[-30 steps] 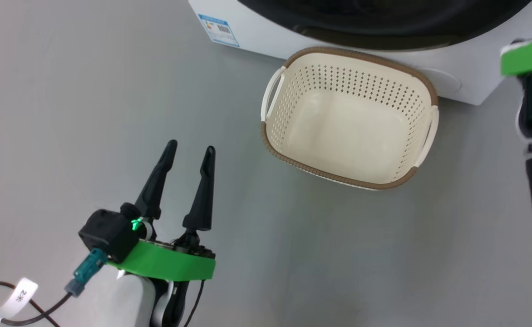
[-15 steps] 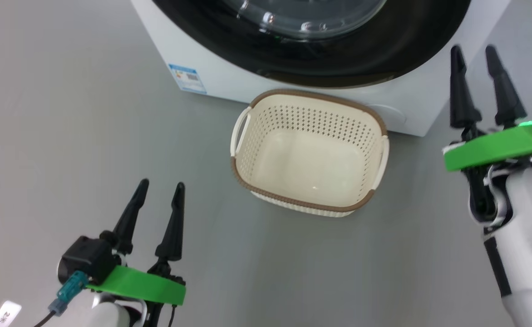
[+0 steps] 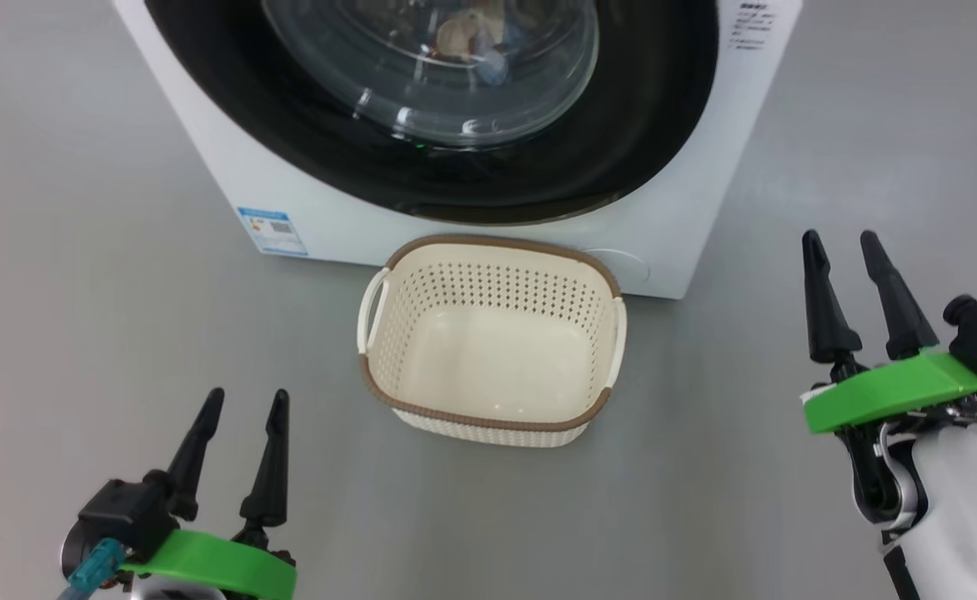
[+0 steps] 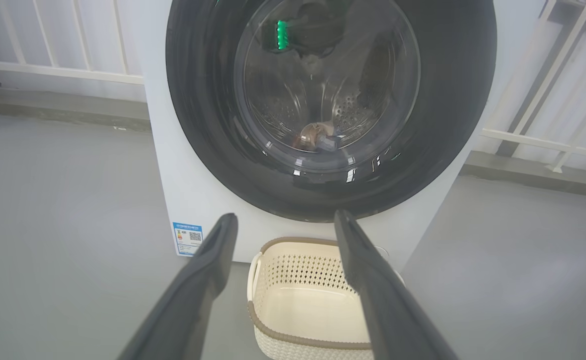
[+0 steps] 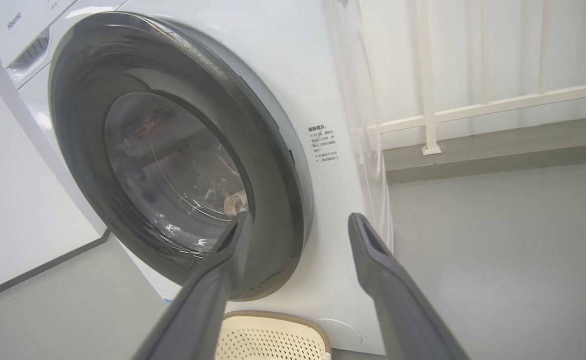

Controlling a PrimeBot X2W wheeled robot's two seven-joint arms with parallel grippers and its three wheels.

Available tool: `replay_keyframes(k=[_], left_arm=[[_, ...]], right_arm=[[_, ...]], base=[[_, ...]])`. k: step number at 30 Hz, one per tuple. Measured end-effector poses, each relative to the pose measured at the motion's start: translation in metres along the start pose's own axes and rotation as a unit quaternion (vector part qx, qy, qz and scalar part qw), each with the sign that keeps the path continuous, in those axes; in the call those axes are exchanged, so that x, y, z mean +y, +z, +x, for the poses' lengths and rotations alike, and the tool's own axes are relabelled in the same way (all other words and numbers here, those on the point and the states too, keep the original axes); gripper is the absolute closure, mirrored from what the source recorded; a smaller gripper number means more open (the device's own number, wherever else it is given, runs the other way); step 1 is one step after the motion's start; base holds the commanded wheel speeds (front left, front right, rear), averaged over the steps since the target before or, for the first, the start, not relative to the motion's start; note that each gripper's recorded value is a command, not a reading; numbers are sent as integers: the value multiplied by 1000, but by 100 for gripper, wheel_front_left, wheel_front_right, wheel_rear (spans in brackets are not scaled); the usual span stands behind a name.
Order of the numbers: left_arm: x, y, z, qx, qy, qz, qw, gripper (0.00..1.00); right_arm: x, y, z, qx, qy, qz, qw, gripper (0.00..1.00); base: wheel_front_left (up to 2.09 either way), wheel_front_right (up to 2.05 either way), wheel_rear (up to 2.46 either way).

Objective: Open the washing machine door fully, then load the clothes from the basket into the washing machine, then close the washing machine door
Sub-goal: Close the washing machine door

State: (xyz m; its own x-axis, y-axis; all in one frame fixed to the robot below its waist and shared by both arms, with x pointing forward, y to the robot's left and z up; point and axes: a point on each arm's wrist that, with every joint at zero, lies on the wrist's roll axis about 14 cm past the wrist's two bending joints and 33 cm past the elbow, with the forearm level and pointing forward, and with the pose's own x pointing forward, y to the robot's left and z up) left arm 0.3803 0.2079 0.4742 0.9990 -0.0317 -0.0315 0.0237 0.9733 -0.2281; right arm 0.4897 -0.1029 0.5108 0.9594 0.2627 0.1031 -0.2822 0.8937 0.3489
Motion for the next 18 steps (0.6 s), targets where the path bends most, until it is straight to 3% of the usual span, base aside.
replay_keyframes(k=[18], left_arm=[[0,7,-8,-8,-9,15,1000,0]], right_arm=[[-34,12,-86,-4,-68,-13,998,0]], base=[[0,0,0]])
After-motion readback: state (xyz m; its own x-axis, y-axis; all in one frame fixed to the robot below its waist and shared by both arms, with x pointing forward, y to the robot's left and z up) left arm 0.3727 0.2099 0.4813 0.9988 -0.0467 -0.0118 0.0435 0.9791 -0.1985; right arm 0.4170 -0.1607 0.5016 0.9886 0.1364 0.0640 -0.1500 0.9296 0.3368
